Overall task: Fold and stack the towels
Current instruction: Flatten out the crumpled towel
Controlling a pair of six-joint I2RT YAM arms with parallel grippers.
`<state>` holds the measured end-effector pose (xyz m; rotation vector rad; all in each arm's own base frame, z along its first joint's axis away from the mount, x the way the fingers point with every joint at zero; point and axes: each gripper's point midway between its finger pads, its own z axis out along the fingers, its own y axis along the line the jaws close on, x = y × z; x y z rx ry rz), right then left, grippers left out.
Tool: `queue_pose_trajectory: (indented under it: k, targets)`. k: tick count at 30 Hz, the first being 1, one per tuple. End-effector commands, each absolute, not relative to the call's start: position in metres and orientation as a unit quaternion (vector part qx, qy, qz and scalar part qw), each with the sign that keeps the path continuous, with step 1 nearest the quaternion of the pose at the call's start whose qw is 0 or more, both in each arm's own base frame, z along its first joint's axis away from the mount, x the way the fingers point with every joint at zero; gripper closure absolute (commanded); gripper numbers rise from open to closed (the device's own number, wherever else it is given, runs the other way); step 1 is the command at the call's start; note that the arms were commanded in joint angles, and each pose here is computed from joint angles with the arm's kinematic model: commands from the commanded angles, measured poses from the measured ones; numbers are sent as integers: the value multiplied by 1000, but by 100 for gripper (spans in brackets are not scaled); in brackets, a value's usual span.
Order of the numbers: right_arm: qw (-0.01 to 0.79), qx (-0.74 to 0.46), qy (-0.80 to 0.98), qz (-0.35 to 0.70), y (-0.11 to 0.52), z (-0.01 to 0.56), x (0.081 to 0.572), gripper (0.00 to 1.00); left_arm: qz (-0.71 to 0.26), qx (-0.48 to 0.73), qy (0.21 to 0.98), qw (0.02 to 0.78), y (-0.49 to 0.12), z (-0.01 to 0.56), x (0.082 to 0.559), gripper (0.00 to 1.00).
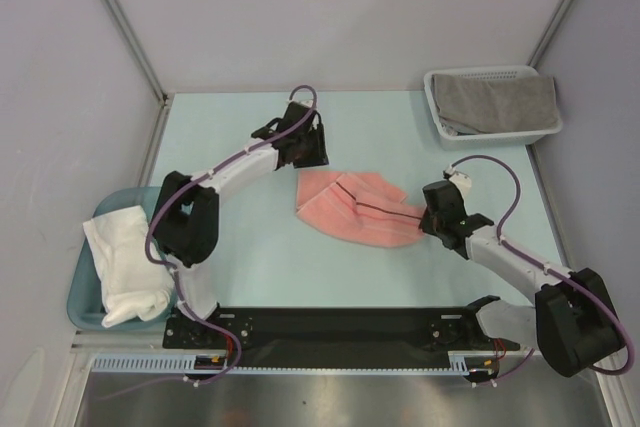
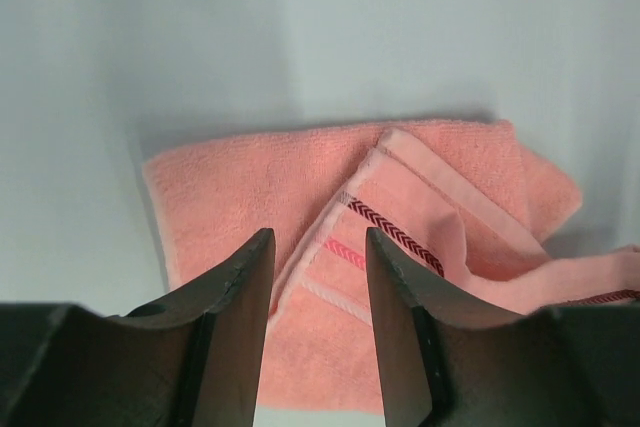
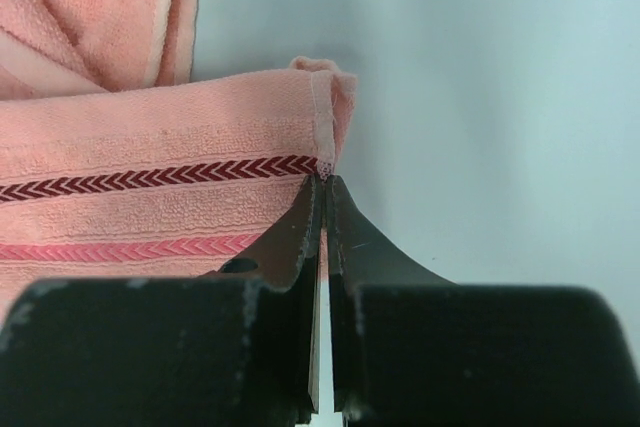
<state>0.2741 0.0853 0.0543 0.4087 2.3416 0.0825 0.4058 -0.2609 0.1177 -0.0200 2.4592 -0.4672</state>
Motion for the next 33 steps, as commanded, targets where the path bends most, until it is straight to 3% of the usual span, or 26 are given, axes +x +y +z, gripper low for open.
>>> queue_pose_trajectory:
  k: [1, 13, 26, 30, 33]
  targets:
    - [388, 169, 905, 47, 84, 67, 285, 100, -159, 70, 945, 276, -271, 102, 406, 53]
    - [386, 173, 904, 58, 81, 65, 292, 100, -186, 169, 939, 234, -309, 70, 412, 52]
    - [391, 170, 902, 66, 83, 69, 293, 100, -197, 182, 936, 229, -330, 50, 422, 52]
    - [392, 171, 902, 67, 82, 69, 293, 100, -198, 180, 935, 231, -330, 51, 422, 56]
    - [393, 171, 901, 67, 82, 71, 294, 100, -197, 184, 934, 233, -329, 54, 422, 65]
